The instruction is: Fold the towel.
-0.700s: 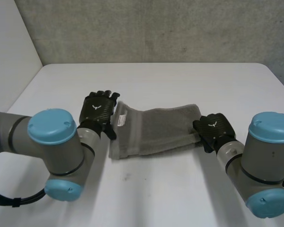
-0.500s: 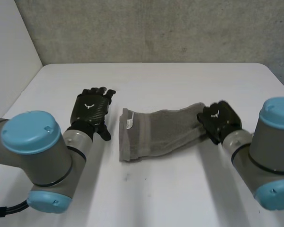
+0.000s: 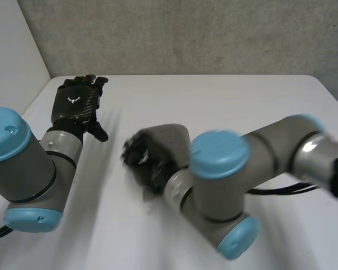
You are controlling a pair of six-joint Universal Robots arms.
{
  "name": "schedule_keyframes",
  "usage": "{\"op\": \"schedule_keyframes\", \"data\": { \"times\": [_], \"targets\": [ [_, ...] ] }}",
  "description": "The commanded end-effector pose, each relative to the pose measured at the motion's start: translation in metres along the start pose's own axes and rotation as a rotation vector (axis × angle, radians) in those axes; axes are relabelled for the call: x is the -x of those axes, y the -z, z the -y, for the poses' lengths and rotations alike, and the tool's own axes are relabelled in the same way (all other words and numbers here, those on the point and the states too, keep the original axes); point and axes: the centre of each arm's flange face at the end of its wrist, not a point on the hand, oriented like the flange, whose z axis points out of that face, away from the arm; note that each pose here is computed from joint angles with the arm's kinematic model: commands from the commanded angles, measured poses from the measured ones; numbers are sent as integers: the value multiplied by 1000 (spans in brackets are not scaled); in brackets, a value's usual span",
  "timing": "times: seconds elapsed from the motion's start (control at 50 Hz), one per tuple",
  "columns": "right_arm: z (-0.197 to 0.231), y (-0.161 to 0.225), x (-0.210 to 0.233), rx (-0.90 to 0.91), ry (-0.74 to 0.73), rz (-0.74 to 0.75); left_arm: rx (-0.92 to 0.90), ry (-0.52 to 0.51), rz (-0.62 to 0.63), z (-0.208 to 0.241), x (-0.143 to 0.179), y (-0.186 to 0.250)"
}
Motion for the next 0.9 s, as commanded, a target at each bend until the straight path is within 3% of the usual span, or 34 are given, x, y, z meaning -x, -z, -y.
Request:
{"op": "schedule_keyframes", "data": {
  "times": [0.02, 0.1, 0.2, 0.36, 0.5, 0.66, 0.7, 0.74, 0.76, 0.8, 0.9],
  "targets": [
    [-6, 22, -66, -15, -388, -217, -18, 22, -42, 2, -16, -3],
    [-23, 29, -90, -2, -599, -281, 8, 72, -102, -7, -39, 0],
    [-44, 24, -91, 63, -705, -268, 77, 93, -164, -33, -62, 6],
    [-88, -3, -59, 254, -764, -159, 207, 61, -216, -85, -82, 10],
    [-92, -10, -59, 286, -768, -141, 215, 60, -210, -78, -79, 9],
    [-19, 31, -136, 69, -717, -313, 87, 96, -177, 19, -58, 11],
    [-10, 44, -153, 42, -711, -388, 59, 101, -163, 43, -49, 13],
    [9, 76, -190, 0, -698, -586, 16, 111, -127, 88, -31, 20],
    [9, 76, -191, 0, -698, -587, 16, 111, -127, 89, -31, 20],
    [18, 105, -216, 4, -679, -754, -3, 121, -61, 123, -8, 27],
    [11, 122, -225, 74, -643, -815, 10, 125, 35, 151, 21, 38]
  ]
}}
